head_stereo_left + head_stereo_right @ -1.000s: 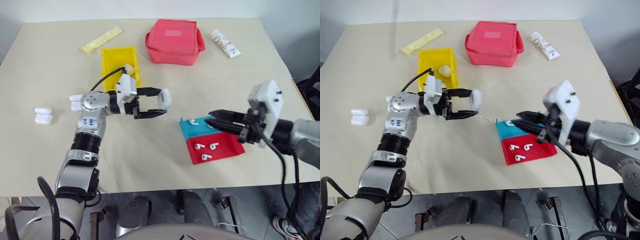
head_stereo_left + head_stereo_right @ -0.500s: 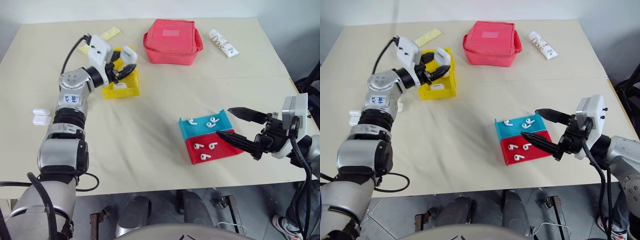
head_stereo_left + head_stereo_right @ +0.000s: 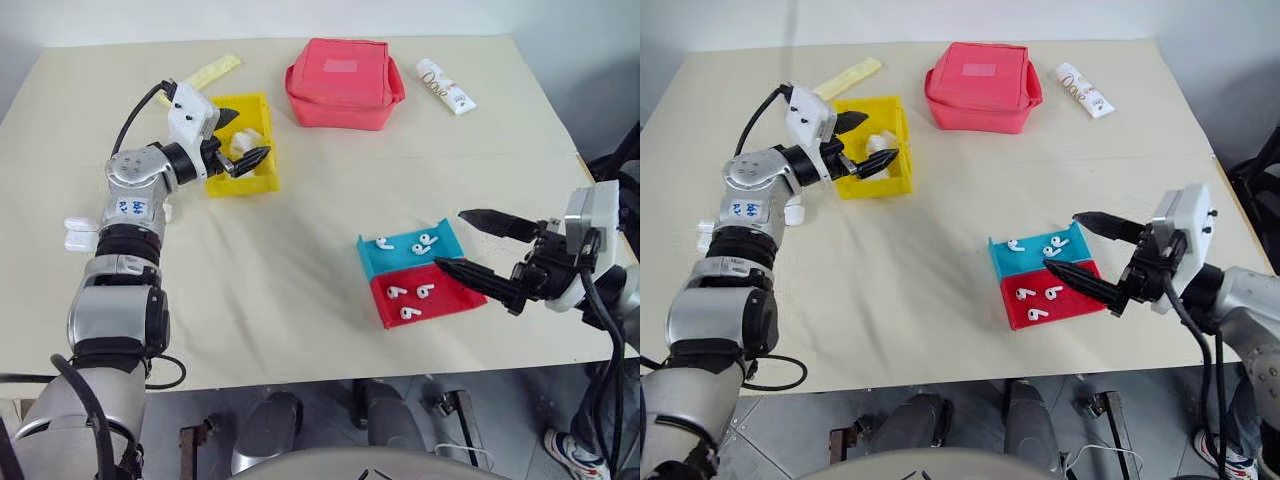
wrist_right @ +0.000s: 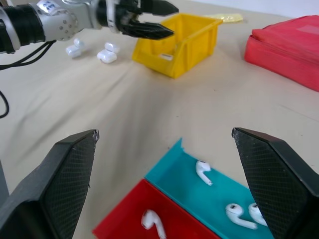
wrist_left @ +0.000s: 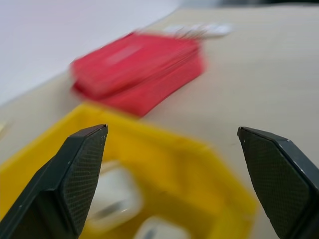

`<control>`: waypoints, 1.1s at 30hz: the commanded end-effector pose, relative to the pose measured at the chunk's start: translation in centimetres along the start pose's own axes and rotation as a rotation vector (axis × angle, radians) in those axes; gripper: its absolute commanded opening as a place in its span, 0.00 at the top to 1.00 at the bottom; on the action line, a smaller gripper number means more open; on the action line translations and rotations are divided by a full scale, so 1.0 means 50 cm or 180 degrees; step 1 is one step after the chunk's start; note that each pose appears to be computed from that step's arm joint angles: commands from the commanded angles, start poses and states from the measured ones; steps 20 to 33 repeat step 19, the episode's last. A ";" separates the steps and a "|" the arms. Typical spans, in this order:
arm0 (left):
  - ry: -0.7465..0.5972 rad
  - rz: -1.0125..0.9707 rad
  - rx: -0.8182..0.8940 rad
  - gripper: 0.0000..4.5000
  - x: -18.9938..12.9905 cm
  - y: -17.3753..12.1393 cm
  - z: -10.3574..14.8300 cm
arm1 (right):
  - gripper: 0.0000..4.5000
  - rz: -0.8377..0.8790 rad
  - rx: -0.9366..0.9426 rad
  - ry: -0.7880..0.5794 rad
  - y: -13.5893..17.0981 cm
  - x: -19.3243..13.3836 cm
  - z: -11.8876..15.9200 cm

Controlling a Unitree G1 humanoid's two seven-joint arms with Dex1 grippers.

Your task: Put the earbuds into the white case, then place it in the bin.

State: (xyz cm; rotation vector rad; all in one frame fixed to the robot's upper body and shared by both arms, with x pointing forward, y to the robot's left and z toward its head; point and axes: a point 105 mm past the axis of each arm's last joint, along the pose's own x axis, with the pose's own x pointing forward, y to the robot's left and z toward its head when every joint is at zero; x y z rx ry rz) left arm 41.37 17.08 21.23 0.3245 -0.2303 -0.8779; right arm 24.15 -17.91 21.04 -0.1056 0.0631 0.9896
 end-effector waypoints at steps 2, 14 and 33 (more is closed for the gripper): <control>-0.0224 -0.0392 0.0022 0.01 -0.074 -0.038 0.034 | 0.00 0.0316 -0.0111 0.0085 -0.002 -0.010 0.007; 0.0418 -0.0848 -0.0425 0.01 -0.283 -0.133 -0.056 | 0.00 0.0722 -0.0238 0.0826 -0.082 -0.088 -0.073; 0.0407 -0.0772 -0.0388 0.01 -0.296 -0.135 -0.053 | 0.00 0.0691 -0.0227 0.0870 -0.108 -0.094 -0.082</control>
